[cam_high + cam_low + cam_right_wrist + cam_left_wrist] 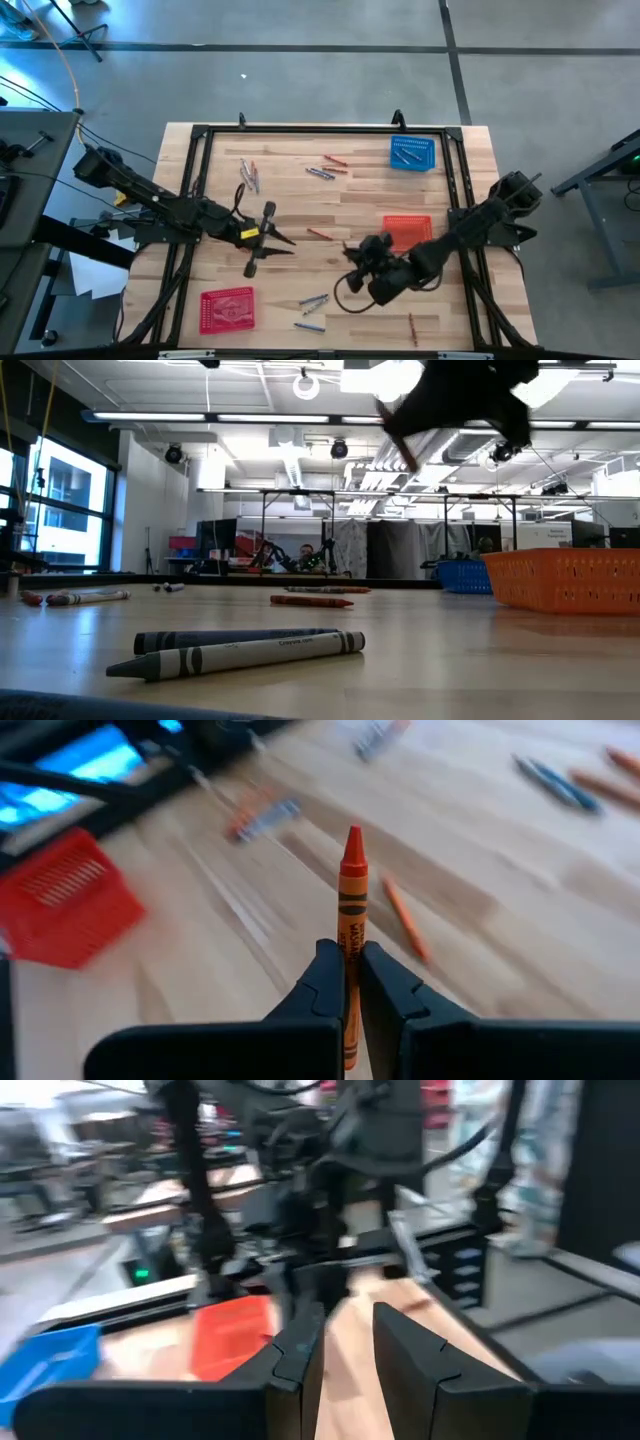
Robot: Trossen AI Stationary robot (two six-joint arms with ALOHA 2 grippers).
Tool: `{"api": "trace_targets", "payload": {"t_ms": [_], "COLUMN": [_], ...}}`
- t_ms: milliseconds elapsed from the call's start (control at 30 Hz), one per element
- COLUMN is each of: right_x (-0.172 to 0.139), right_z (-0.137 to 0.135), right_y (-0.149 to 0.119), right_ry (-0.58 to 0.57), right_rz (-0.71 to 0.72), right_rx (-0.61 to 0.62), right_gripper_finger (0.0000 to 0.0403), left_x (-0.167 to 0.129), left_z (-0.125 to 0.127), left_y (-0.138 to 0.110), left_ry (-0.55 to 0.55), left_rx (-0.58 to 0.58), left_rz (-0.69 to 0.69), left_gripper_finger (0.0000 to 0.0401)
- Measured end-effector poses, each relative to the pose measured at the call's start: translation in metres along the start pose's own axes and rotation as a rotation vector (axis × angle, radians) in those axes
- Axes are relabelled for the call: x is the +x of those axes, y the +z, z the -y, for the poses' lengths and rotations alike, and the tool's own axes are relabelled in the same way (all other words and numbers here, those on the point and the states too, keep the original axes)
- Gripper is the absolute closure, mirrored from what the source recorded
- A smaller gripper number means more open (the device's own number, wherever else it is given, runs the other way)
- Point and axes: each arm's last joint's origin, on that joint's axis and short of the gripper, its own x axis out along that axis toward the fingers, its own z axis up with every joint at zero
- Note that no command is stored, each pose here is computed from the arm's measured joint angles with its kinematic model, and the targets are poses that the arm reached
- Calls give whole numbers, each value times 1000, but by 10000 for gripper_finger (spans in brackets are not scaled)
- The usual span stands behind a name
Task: Sort crayons
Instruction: Put the orange crayon into the red bin
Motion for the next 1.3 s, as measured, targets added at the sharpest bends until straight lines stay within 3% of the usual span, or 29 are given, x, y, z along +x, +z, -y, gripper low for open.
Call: {"api": "trace_targets", "payload": {"t_ms": [100,333,700,967,1300], "right_x": [3,2,3,6,4], "right_z": [-9,-23,-23,-25,-28], "right_y": [12,28,31,45,56], "right_ry": [72,192,201,217,235], "right_rz": [68,179,194,274,367], "right_rx": [-44,-134,-149,-165,-214], "right_gripper_finger": [402,402,402,402,402], "left_x": [9,26,31,31,32], "left_z": [2,7,12,9,-2], "left_y": [-8,-23,-27,-24,-25], "left_ry": [70,79,-36,26,70], "left_rx": [2,31,70,26,-26], "left_rz": [-16,-15,13,33,32], "left_gripper_finger": [325,323,267,236,231]}}
